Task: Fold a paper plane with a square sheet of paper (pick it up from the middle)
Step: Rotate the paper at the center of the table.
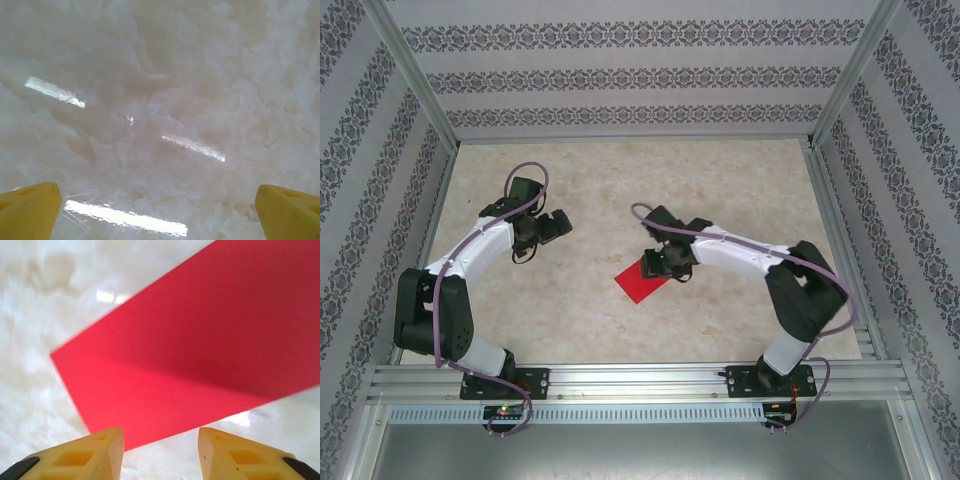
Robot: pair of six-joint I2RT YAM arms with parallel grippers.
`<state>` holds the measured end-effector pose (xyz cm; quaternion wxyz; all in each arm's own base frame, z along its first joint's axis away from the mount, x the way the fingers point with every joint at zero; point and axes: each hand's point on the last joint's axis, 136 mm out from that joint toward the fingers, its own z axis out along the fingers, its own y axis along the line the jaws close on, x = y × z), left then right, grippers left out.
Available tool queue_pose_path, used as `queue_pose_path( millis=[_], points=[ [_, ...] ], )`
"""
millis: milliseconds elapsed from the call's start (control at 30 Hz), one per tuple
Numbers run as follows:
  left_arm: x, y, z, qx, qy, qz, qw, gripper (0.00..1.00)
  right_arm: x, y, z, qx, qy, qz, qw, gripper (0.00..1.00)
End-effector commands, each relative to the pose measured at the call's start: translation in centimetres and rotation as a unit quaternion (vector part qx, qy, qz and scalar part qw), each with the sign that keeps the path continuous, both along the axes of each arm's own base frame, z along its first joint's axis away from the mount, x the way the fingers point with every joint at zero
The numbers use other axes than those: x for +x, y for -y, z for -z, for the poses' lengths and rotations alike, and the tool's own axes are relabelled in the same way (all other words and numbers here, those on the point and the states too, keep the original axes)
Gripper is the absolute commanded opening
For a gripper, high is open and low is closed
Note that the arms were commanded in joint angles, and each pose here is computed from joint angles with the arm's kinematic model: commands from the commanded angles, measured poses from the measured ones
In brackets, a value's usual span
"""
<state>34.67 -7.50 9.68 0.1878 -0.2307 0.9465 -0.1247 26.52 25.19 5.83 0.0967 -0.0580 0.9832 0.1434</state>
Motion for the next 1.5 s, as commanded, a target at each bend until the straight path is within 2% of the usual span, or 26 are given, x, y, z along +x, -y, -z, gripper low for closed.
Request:
queue_pose_path(
  millis=[0, 133, 267, 500, 667, 800, 900, 1033, 1167, 1467],
  points=[
    [0.9, 1.1, -1.5, -0.032, 0.038, 0.03, 0.998, 1.0, 2.4, 2.7, 0.6, -0.001, 0.019, 0.126, 0.992, 0.44],
    [0.9, 2.0, -1.9, -0.053, 0.042, 0.049, 0.996, 1.0, 4.3, 4.6, 1.6, -0.001, 0.017, 0.184, 0.983, 0.44],
    [0.8, 2.4, -1.9, -0.062, 0.043, 0.056, 0.996, 1.0, 6.0, 4.6, 1.8, 0.001, 0.027, 0.191, 0.981, 0.44],
    [0.4, 2.4, -1.7, -0.062, 0.039, 0.061, 0.995, 1.0, 6.9, 5.1, 4.0, -0.031, 0.009, 0.198, 0.98, 0.43],
    [0.2, 2.7, -1.7, -0.07, 0.037, 0.062, 0.995, 1.0, 8.4, 3.1, 5.1, -0.014, 0.007, 0.155, 0.988, 0.43],
    [-0.2, 3.5, -1.3, -0.096, 0.036, 0.068, 0.992, 1.0, 9.6, 0.1, 5.4, 0.021, 0.008, 0.075, 0.997, 0.42],
    [-0.8, 4.4, -0.7, -0.123, 0.027, 0.076, 0.989, 0.98, 10.7, -1.4, 5.2, 0.026, 0.024, 0.011, 0.999, 0.41],
    [-1.8, 5.9, 0.2, -0.159, 0.016, 0.089, 0.983, 0.96, 12.2, -2.7, 3.4, 0.042, 0.054, -0.039, 0.997, 0.4],
    [-2.9, 8.0, 0.6, -0.201, 0.0, 0.104, 0.974, 0.9, 12.8, -4.1, 1.4, 0.072, 0.058, -0.049, 0.994, 0.4],
    [-6.2, 13.4, 2.4, -0.258, -0.053, 0.138, 0.955, 0.76, 12.5, -3.6, 0.7, 0.074, 0.052, -0.007, 0.996, 0.4]
  ],
)
